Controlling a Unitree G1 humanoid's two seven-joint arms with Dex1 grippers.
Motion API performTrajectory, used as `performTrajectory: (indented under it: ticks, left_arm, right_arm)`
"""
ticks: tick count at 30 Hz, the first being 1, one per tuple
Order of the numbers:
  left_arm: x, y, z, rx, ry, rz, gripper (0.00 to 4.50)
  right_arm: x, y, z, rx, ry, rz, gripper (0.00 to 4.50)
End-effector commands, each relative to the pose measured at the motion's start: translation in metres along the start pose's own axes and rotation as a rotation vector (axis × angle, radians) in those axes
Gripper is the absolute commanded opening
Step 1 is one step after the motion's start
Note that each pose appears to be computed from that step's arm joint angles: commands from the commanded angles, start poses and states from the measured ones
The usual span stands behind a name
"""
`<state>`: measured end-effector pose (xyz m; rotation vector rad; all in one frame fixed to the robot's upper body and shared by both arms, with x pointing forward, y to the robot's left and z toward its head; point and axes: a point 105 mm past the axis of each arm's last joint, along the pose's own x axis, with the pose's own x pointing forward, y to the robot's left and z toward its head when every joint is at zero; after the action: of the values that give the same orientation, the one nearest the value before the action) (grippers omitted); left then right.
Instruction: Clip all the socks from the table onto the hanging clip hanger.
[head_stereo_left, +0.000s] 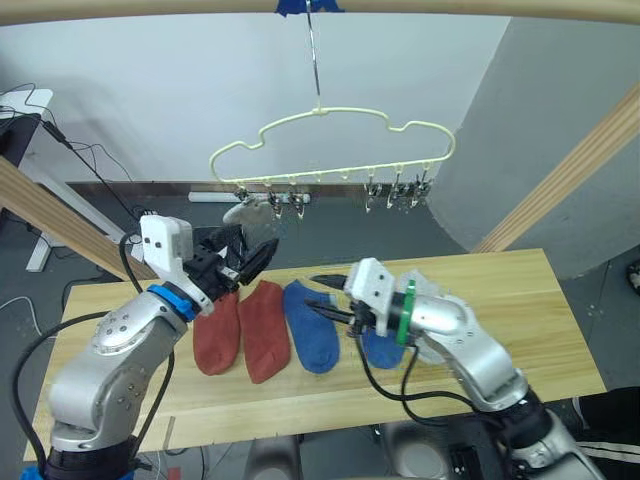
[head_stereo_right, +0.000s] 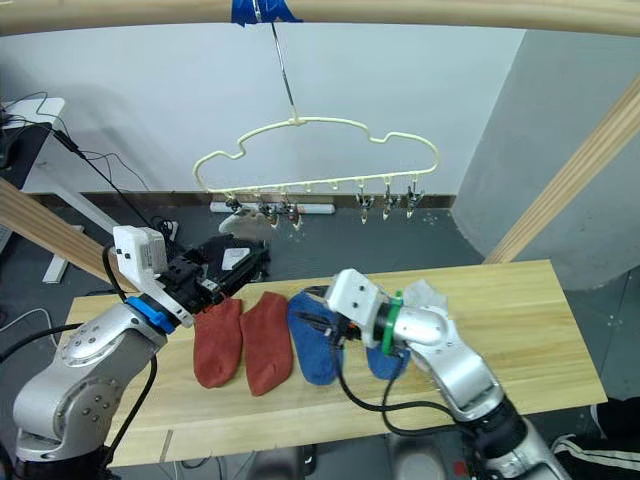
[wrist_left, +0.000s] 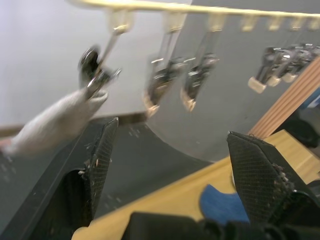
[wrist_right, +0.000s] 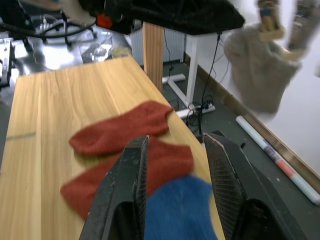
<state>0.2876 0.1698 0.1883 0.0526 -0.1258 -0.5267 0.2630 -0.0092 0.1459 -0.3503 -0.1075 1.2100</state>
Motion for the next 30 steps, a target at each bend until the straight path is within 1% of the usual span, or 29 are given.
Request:
performTrajectory:
  ticks: [1, 3, 5, 9, 10, 12, 16, 26, 30]
  left_arm:
    - [-0.001, -0.006, 0.012, 0.098, -0.101, 0.060, 3.86]
    - [0.001, -0.008, 0.013, 0.113, -0.142, 0.104, 3.86]
    - [0.003, -0.012, 0.011, 0.117, -0.158, 0.112, 3.86]
    - [0.003, -0.016, 0.006, 0.117, -0.175, 0.134, 3.86]
    - [0.003, -0.019, 0.004, 0.107, -0.179, 0.127, 3.47]
    - [0.003, -0.023, 0.002, 0.099, -0.187, 0.120, 2.95]
    - [0.004, -0.020, 0.001, 0.122, -0.191, 0.153, 1.72]
    - [0.018, -0.003, -0.004, 0.104, -0.203, 0.238, 1.72]
    - [0.030, -0.001, -0.007, 0.076, -0.210, 0.227, 1.72]
  right_arm:
    - [-0.029, 0.003, 0.024, -0.030, -0.041, 0.052, 1.78]
    - [-0.047, -0.004, 0.027, -0.041, -0.008, 0.052, 1.78]
    - [-0.063, -0.013, 0.030, -0.043, 0.026, 0.032, 1.78]
    - [-0.078, -0.025, 0.034, -0.044, 0.061, -0.013, 1.78]
    - [-0.081, -0.027, 0.035, -0.043, 0.070, -0.026, 1.81]
    - [-0.085, -0.028, 0.036, -0.038, 0.081, -0.035, 1.81]
    - [-0.089, -0.026, 0.035, -0.034, 0.100, -0.036, 1.81]
    - [-0.094, -0.031, 0.036, -0.042, 0.111, -0.066, 1.81]
    - [-0.095, -0.031, 0.037, -0.044, 0.110, -0.070, 1.81]
